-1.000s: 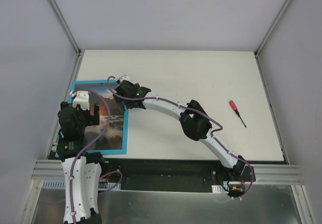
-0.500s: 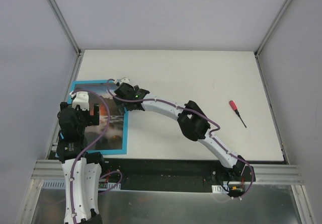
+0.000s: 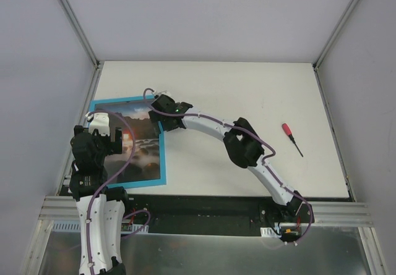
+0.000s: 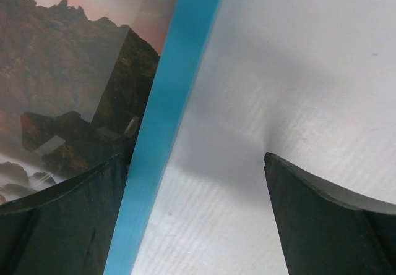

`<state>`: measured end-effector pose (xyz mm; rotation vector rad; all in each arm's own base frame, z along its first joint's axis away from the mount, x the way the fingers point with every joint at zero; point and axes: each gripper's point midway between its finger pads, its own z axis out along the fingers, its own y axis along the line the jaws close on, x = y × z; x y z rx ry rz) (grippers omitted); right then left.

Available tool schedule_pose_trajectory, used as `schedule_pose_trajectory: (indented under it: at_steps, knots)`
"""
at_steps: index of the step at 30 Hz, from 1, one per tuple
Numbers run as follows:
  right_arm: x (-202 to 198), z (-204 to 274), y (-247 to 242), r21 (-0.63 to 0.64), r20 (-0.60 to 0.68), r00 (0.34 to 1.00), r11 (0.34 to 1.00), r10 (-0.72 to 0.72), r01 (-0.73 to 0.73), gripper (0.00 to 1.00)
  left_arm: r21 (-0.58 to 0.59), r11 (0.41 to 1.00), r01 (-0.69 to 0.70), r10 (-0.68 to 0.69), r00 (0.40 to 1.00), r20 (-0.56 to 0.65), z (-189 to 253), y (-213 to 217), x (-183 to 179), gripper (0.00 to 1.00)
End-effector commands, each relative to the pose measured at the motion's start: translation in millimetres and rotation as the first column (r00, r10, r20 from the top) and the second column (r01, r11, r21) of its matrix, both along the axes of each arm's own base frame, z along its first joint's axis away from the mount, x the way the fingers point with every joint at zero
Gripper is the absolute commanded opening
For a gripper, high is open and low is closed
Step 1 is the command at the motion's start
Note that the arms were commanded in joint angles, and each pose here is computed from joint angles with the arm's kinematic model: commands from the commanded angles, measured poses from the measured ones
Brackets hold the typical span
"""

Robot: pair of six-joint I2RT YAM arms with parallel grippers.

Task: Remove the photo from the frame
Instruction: Move the photo frame to the center of the board.

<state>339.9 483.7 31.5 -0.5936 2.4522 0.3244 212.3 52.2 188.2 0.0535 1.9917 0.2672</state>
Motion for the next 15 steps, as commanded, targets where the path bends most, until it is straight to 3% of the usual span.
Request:
schedule_pose_trajectory:
  at_steps: [1, 15]
  knots:
    - [15, 19, -42, -0.007, -0.057, 0.994, 0.995, -0.096, 0.096, 0.92, -0.014, 1.0, -0.001, 0.001, 1.0, 0.029, 2, -1, 1, 0.99]
    - [49, 31, -146, 0.018, -0.142, 0.959, 0.968, -0.244, 0.249, 0.63, -0.02, 1.0, 0.009, -0.008, 1.0, 0.024, 0, -3, 1, 0.99]
